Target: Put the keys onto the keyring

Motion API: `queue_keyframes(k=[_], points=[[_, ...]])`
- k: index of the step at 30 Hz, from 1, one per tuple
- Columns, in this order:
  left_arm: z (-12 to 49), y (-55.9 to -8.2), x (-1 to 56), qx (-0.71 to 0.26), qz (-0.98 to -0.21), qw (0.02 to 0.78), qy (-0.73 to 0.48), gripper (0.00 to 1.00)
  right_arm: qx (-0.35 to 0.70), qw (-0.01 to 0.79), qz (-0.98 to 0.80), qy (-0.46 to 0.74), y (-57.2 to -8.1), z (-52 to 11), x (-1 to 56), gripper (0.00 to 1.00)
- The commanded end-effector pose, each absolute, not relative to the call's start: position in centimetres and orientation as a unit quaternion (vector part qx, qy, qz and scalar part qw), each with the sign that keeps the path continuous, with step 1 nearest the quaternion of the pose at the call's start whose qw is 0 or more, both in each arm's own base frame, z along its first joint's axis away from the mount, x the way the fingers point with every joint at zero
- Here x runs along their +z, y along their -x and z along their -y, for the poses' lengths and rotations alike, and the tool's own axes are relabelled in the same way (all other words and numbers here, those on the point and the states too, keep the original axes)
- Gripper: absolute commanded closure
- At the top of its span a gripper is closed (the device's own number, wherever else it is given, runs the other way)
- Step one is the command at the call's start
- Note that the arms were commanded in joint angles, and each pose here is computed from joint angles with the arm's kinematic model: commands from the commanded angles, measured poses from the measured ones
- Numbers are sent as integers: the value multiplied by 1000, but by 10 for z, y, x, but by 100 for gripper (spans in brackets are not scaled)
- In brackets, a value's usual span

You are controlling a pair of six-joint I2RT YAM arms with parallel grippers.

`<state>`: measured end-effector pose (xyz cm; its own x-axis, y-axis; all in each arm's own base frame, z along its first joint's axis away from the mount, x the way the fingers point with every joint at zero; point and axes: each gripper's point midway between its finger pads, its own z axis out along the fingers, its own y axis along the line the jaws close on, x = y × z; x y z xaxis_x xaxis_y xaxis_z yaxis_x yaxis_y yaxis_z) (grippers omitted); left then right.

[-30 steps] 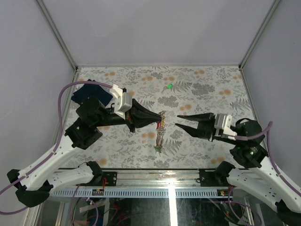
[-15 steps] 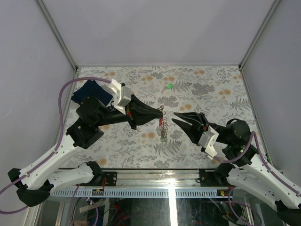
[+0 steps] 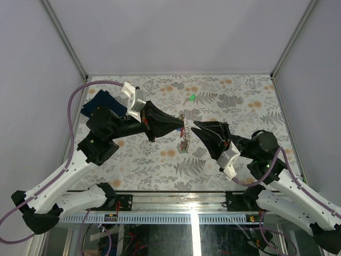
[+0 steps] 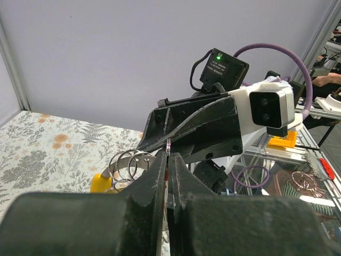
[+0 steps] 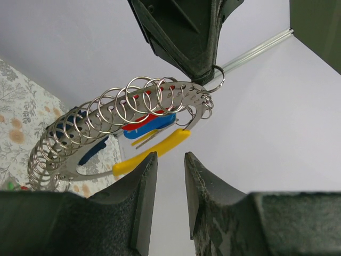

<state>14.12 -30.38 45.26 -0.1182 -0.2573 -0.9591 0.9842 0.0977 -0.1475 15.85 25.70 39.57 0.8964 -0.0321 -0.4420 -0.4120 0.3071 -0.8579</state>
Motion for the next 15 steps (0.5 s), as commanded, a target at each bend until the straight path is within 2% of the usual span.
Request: queue_keyframes(k=[1,15], points=[[299,-136,477,-573,-450,580,-365,100,100,822,-124,547,-145,-253,443,66],[300,-140,477,-574,-455,580,-357,100,113,832,-92,535,-131,-262,459,66]])
